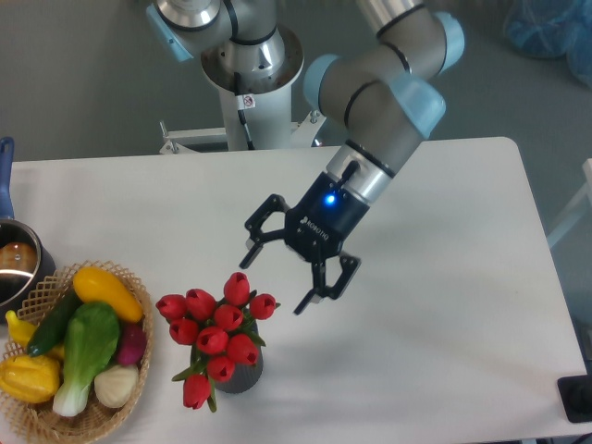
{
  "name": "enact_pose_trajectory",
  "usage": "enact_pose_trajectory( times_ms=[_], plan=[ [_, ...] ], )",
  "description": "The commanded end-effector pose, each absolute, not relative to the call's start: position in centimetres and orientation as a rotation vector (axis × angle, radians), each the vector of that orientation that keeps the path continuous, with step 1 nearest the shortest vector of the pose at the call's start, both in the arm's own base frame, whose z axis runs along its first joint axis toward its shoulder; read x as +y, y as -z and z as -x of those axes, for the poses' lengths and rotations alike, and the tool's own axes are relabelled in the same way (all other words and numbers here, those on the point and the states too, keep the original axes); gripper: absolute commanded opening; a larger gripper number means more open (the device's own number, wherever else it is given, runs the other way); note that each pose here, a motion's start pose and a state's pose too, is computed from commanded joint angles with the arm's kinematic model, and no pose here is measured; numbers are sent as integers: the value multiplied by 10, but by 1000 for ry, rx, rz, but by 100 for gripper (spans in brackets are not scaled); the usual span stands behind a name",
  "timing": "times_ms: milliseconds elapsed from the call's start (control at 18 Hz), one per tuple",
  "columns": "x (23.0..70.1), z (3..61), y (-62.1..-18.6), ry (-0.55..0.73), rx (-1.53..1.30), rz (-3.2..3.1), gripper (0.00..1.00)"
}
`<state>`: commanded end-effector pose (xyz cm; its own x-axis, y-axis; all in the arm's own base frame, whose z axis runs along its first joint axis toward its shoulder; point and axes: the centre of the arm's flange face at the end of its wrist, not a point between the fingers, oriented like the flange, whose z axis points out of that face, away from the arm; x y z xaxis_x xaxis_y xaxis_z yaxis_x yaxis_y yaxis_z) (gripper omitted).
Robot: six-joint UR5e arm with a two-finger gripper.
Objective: Insert the flowers into the vase
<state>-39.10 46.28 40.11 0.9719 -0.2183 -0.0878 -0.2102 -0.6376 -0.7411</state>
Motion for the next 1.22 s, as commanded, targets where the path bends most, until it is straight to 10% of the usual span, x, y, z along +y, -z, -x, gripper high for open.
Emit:
enact_pose_trajectory(
  times_ms=[722, 1222],
  plan=[
    [394, 430, -352, -368, 278, 2883, 100],
    [366, 489, -369, -326, 447, 3038, 100]
  ],
)
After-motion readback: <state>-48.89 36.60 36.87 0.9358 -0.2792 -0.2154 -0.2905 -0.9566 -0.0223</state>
